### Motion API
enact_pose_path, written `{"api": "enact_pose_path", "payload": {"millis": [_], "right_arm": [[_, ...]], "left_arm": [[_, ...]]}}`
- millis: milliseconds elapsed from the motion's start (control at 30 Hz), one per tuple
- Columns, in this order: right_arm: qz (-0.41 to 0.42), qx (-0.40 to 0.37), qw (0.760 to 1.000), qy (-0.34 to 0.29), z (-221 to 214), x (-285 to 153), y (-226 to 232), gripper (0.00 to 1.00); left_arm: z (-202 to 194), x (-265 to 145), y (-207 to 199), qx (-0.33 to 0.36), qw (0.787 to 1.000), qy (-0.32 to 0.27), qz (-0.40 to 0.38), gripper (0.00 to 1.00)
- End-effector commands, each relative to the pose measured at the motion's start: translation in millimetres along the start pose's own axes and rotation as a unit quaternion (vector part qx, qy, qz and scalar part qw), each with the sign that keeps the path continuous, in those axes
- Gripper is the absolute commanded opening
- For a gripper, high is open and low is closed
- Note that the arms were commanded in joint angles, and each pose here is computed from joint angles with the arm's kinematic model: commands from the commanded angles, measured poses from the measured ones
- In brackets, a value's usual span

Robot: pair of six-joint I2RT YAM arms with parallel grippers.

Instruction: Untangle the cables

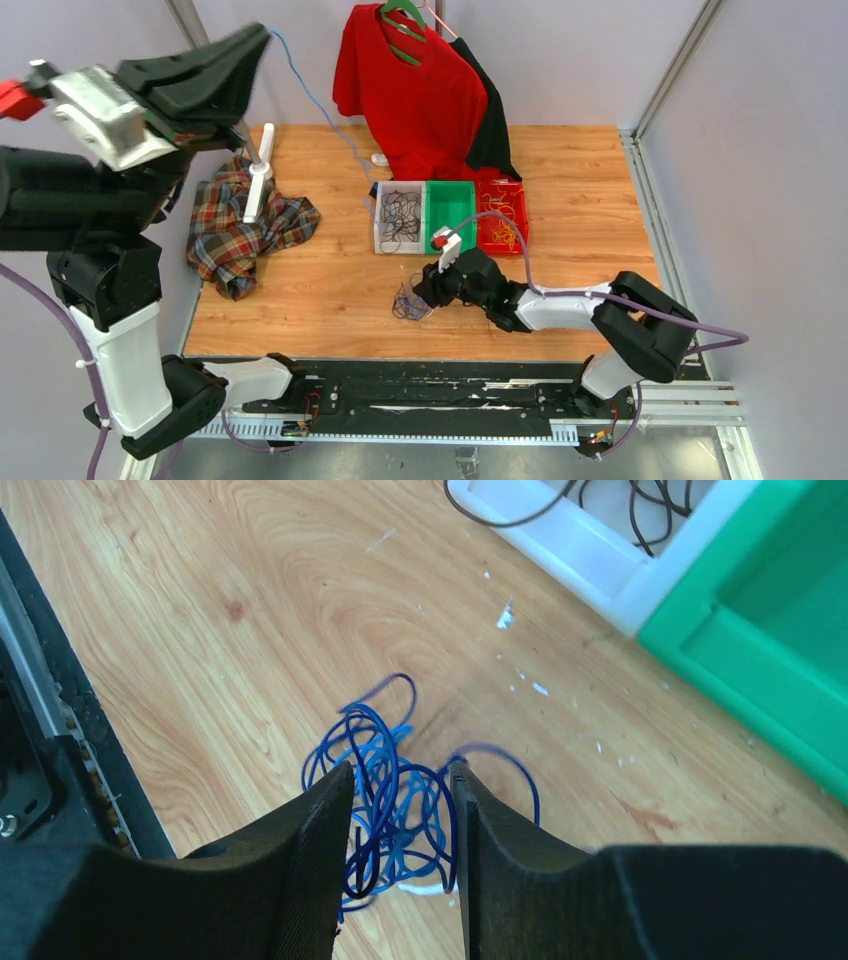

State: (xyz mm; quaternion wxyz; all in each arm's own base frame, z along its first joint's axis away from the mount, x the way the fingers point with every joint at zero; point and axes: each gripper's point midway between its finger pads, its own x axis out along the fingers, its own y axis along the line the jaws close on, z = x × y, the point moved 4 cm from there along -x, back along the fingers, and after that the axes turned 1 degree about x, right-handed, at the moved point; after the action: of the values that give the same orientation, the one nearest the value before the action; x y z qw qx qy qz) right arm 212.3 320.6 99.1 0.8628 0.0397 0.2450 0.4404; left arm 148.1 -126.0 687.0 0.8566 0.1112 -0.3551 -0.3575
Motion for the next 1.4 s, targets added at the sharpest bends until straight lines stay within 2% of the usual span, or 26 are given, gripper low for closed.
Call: {"api": "enact_pose_path", "payload": {"millis": [0, 100, 267, 400, 533, 667, 933, 1133, 1367], "right_arm": [[-0.029, -0.002, 0.999, -0.014, -1, -12, -13, 0.41], [-0.036, -0.002, 0.999, -0.006, -9, -17, -16, 0.43], [-0.040, -0.004, 0.999, -0.007, -5, -24, -16, 0.56], [-0.022, -0.007, 0.998, -0.050, 38, -39, 0, 0.64], [-0.017, -0.016, 0.995, -0.096, 86, -62, 13, 0.73], [-0.036, -0.021, 0.990, -0.136, 123, -76, 16, 0.73], [-0.200, 0.022, 0.964, -0.174, 141, -81, -43, 0.71], [-0.299, 0.039, 0.937, -0.176, 132, -90, -89, 0.70], [-0.340, 0.043, 0.926, -0.156, 119, -98, -119, 0.68]], "left_arm": [[60, -5, 47, 0.060, 0.982, -0.114, 0.137, 0.00], [67, -3, 52, 0.069, 0.979, -0.125, 0.148, 0.00], [54, 6, 45, 0.055, 0.984, -0.114, 0.124, 0.00], [21, 11, 25, 0.032, 0.994, -0.074, 0.071, 0.01], [-29, 15, 6, 0.006, 0.999, -0.014, 0.035, 0.01], [-79, 18, -17, -0.036, 0.998, 0.046, -0.008, 0.00], [-170, 35, -57, -0.141, 0.978, 0.136, -0.072, 0.00], [-221, 60, -72, -0.157, 0.970, 0.166, -0.083, 0.01], [-272, 81, -75, -0.137, 0.968, 0.194, -0.079, 0.00]]}}
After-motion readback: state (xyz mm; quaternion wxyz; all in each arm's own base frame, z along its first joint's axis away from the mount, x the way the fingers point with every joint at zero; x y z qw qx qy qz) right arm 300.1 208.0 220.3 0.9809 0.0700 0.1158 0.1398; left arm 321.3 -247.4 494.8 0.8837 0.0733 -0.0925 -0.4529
